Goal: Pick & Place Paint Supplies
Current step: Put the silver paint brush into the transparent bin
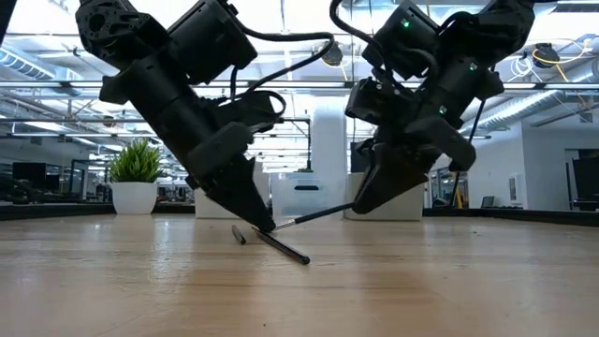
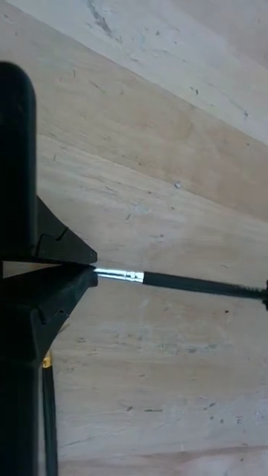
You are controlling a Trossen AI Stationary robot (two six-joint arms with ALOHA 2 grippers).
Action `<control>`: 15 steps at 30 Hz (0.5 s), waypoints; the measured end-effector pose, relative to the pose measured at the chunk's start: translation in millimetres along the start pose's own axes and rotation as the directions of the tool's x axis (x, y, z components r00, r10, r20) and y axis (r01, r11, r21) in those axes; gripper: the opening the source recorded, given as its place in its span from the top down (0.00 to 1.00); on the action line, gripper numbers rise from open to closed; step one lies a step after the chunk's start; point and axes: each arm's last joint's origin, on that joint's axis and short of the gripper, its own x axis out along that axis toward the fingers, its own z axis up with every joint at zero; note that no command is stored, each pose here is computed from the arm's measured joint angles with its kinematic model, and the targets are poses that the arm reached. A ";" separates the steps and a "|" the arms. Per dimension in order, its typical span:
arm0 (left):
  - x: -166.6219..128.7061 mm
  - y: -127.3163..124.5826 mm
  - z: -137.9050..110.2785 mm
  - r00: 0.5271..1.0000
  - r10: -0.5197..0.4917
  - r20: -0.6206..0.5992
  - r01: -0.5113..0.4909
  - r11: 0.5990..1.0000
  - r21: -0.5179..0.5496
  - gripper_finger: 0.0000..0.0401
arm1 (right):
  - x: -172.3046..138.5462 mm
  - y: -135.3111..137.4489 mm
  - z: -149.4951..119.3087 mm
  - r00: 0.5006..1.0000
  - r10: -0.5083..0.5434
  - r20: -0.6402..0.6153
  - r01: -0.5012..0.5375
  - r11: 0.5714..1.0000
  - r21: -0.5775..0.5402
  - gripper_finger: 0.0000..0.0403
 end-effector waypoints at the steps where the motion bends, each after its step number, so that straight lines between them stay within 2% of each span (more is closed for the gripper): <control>1: -2.8 0.2 1.9 1.000 -0.003 0.007 0.003 1.000 0.009 0.95 | 0.0 -0.3 0.3 1.000 -0.008 0.002 0.008 1.000 0.003 0.99; 5: -26.9 -2.5 16.8 0.996 -0.030 0.082 0.026 0.998 0.055 0.95 | -0.1 -2.6 4.1 0.999 -0.034 0.041 0.032 0.998 0.055 0.99; 10: -71.9 -4.9 42.1 0.967 -0.026 0.255 0.000 0.995 0.102 0.95 | -2.5 -6.2 22.0 0.972 -0.074 0.225 0.054 0.994 0.095 0.99; 13: -96.8 -3.6 53.1 0.938 -0.010 0.346 -0.034 0.992 0.123 0.95 | -5.3 -16.1 29.6 0.933 -0.202 0.297 0.156 0.973 0.172 0.99; 15: -108.4 -2.1 57.5 0.922 0.011 0.387 -0.061 0.991 0.117 0.95 | -7.9 -29.4 32.3 0.884 -0.346 0.313 0.272 0.927 0.257 0.99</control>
